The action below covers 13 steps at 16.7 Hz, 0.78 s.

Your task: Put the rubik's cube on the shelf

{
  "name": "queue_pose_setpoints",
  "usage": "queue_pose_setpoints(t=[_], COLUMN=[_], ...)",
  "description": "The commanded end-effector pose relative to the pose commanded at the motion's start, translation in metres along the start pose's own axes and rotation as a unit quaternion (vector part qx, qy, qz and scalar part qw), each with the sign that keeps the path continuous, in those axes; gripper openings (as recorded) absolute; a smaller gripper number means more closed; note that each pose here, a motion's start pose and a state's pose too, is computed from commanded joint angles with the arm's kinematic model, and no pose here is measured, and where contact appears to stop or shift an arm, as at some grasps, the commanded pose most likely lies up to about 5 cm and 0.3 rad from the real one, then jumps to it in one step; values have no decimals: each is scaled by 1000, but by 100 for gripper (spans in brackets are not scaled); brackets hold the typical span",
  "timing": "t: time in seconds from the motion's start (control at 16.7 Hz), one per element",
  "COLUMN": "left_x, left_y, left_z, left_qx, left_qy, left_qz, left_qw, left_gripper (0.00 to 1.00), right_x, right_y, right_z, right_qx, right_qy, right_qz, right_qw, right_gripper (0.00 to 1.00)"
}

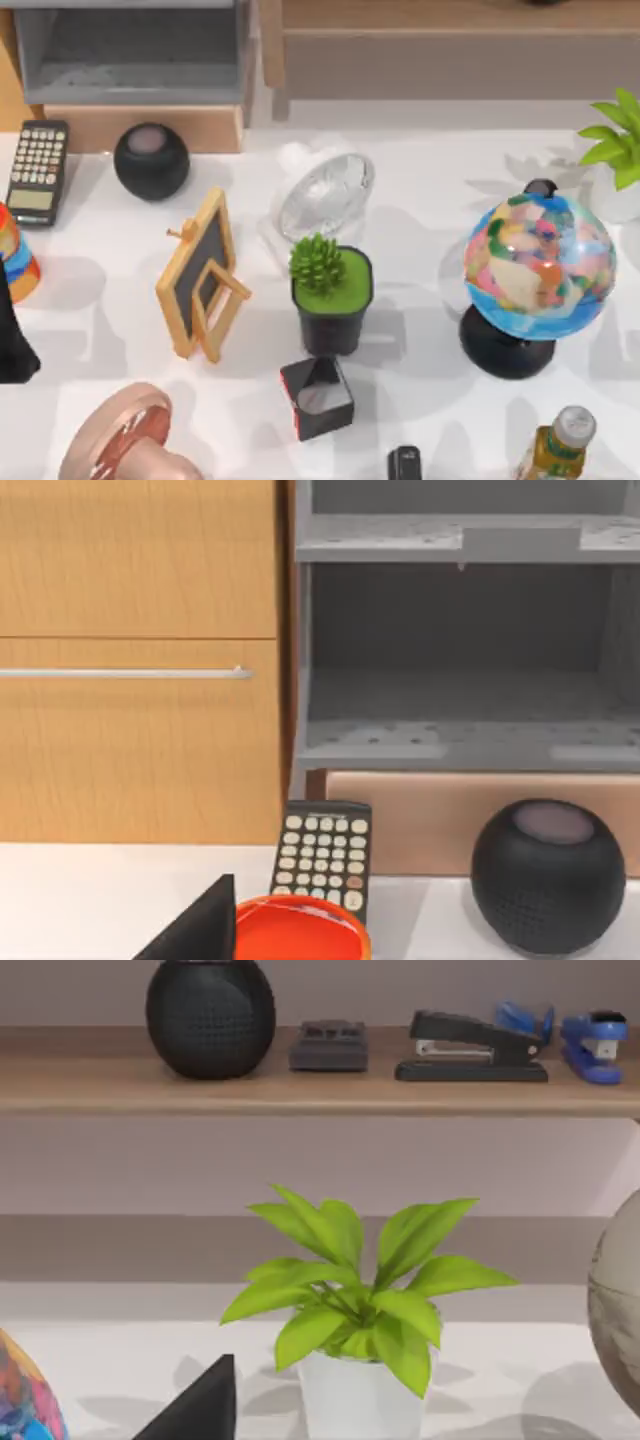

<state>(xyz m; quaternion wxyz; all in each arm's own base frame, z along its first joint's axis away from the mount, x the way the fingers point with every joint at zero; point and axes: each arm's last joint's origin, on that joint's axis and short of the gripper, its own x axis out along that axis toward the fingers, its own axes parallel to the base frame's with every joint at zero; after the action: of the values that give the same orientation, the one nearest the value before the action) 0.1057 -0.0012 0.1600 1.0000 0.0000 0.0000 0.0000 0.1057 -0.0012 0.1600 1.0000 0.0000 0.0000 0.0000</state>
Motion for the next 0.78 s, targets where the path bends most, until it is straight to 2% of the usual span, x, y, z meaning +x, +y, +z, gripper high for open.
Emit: queue_pose_setpoints(t=[0.18,0.36,0.6,0.78], left_x=[0,2,21,60], left_y=[0,-2,-2,2], left_z=[3,29,85,125], left_qx=[3,32,121,213], left_qy=[-4,-32,-86,-118], left_qz=[-3,-24,-50,-58], left_qw=[1000,999,988,968], left_gripper=[100,100,100,100], right_x=[0,0,0,0], right_y=[0,0,0,0], right_z=[0,0,0,0], right_qx=[0,0,0,0], right_qy=[0,0,0,0], right_qz=[0,0,0,0], right_qw=[1000,1000,1000,1000], right_gripper=[100,100,100,100])
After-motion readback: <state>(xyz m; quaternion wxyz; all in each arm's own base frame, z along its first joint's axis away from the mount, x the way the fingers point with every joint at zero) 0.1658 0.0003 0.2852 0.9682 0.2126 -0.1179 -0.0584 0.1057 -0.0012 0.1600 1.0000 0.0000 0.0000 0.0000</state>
